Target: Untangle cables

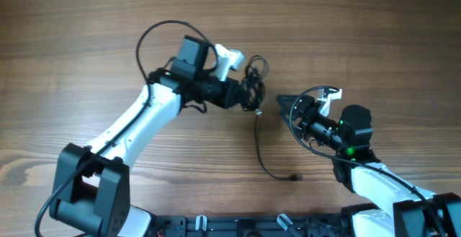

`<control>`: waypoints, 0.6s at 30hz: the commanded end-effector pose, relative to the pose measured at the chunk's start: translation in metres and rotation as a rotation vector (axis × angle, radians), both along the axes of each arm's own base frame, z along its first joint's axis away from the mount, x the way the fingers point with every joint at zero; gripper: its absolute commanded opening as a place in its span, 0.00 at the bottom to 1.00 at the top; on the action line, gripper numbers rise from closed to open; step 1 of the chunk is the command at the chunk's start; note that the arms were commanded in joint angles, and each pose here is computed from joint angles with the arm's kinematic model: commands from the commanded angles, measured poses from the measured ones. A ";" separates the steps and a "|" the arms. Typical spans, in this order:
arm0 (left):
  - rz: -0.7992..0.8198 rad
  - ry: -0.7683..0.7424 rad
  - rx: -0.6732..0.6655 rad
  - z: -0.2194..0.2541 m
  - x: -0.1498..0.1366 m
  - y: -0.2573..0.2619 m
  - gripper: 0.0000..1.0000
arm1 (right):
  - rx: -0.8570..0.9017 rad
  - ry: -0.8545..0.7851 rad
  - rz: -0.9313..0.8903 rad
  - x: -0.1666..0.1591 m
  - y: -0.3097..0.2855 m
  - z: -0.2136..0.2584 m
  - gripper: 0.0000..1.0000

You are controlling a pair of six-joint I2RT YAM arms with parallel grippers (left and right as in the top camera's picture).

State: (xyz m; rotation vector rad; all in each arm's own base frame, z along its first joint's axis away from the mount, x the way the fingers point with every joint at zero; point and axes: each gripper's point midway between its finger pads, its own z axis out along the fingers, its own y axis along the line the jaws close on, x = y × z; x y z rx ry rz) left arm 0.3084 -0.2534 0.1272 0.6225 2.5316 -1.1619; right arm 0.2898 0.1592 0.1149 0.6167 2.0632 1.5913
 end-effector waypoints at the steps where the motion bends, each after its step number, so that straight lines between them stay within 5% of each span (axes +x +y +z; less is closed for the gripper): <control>1: -0.071 0.041 -0.123 0.022 -0.013 0.000 0.04 | -0.103 -0.240 0.101 -0.004 0.006 0.015 0.90; 4: -0.208 0.030 -0.243 0.038 -0.035 -0.007 0.04 | -0.228 -0.380 0.057 0.007 -0.002 0.017 1.00; 10: -0.356 0.018 -0.417 0.063 -0.064 -0.012 0.04 | -0.432 -0.531 -0.012 0.023 -0.017 0.014 1.00; 18: -0.373 0.049 -0.486 0.075 -0.070 -0.013 0.04 | -0.370 -0.658 0.078 0.011 -0.002 0.037 1.00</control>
